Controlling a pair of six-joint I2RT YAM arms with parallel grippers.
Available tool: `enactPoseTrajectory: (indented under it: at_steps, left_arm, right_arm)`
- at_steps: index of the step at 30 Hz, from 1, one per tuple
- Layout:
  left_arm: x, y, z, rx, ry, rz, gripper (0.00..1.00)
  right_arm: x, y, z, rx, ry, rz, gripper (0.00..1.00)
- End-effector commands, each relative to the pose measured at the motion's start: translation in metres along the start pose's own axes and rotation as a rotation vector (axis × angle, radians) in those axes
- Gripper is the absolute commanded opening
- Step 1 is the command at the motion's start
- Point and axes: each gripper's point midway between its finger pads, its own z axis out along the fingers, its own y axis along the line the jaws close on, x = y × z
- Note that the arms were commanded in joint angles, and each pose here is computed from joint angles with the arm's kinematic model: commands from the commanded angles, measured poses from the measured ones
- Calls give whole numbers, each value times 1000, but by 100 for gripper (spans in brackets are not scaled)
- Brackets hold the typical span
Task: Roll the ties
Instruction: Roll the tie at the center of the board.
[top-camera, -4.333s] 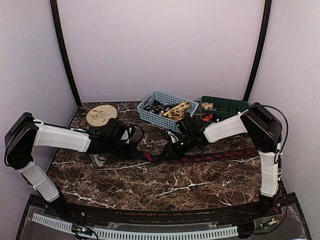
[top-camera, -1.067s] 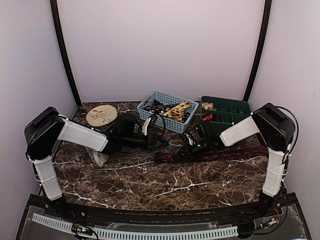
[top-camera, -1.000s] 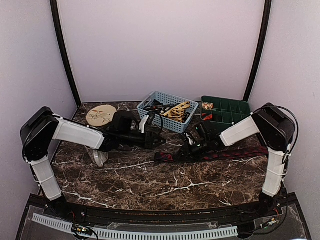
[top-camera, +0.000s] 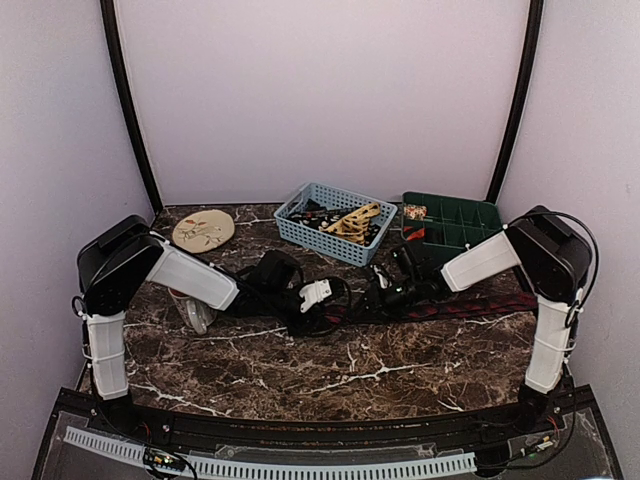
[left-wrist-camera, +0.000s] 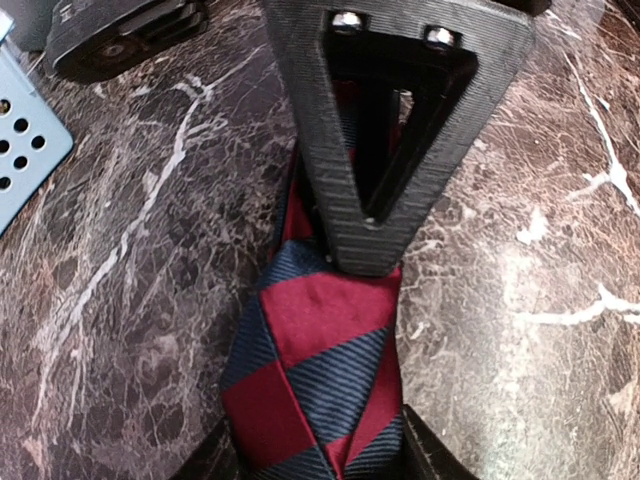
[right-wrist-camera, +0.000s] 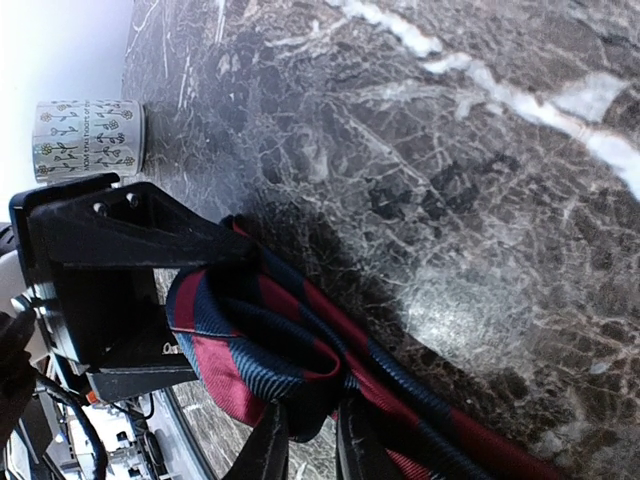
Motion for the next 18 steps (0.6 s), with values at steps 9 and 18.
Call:
enactPoseTrajectory:
  at_steps: [9, 18]
  left_arm:
    - [-1, 0, -1, -41, 23, 16, 37]
    - [-4, 2, -2, -49, 19, 10, 37]
  right_arm:
    - [-24, 47, -26, -85, -83, -30, 49]
    - [-12, 30, -2, 3, -3, -5, 50]
